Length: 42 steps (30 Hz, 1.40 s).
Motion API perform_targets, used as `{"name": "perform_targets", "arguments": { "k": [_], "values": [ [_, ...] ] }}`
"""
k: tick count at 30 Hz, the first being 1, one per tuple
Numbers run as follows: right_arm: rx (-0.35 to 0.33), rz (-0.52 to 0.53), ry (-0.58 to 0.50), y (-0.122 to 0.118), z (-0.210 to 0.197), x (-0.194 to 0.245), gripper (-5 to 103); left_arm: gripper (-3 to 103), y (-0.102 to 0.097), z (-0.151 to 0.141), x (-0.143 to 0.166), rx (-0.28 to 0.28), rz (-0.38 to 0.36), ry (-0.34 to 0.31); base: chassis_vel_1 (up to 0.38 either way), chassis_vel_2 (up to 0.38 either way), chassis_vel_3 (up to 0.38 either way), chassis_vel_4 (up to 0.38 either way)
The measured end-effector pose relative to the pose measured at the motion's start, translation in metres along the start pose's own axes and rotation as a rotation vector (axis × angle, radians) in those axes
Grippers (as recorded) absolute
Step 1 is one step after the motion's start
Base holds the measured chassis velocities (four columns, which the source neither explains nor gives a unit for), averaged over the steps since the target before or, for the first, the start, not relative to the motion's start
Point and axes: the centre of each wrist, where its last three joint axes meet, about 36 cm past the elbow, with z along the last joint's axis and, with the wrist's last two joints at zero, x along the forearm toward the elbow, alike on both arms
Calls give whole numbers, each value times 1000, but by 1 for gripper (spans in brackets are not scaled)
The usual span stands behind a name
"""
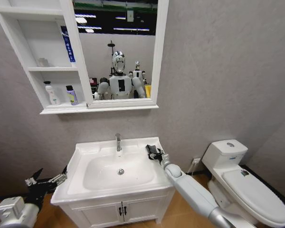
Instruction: Move facial cleanser and shampoo from washbasin to cabinet, then wipe washbasin with towel.
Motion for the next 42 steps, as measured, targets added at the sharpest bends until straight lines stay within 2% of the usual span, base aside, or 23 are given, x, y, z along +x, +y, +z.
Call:
{"name": "perform_targets", "arguments": {
  "k": [5,9,10,13,14,16,17,18,19,20,21,24,25,27,28,31,34,42],
  "values": [
    [-22,46,-10,-21,-5,28,100,100,0,0,0,0,0,0,0,0,0,0],
    [-29,125,-12,-46,-3,89,100,100,0,0,0,0,0,0,0,0,0,0],
    [-29,125,-12,-46,-3,89,100,100,0,0,0,0,0,0,0,0,0,0],
    [-30,150,-48,-49,-11,140,100,100,0,0,0,0,0,0,0,0,0,0],
    [-30,150,-48,-49,-11,140,100,100,0,0,0,0,0,0,0,0,0,0],
    [-27,178,-41,-47,-6,183,100,100,0,0,0,0,0,0,0,0,0,0],
    [-27,178,-41,-47,-6,183,100,100,0,0,0,0,0,0,0,0,0,0],
    [-20,202,-26,-48,-1,210,100,100,0,0,0,0,0,0,0,0,0,0],
    [-15,220,-15,-44,2,237,100,100,0,0,0,0,1,0,0,0,0,0],
    [-15,220,-15,-44,2,237,100,100,0,0,0,0,1,0,0,0,0,0],
    [-13,231,-4,-36,5,268,100,100,0,0,0,0,0,0,0,0,0,0],
    [-9,260,2,-16,6,324,100,100,0,0,0,0,0,0,0,0,0,0],
    [-9,260,2,-16,6,324,100,100,0,0,0,0,0,0,0,0,0,0],
    [-24,293,-13,3,2,351,100,100,0,0,0,0,0,0,0,0,0,0],
    [-24,293,-13,3,2,351,100,100,0,0,0,0,0,0,0,0,0,0],
    [-42,335,-30,35,-2,380,100,100,0,0,0,0,0,0,0,0,0,0],
    [-38,354,-46,46,-10,390,100,100,0,0,0,0,0,0,0,0,0,0],
    [-3,367,-86,59,-40,410,100,100,0,0,0,0,0,0,0,0,0,0]
  ]
}}
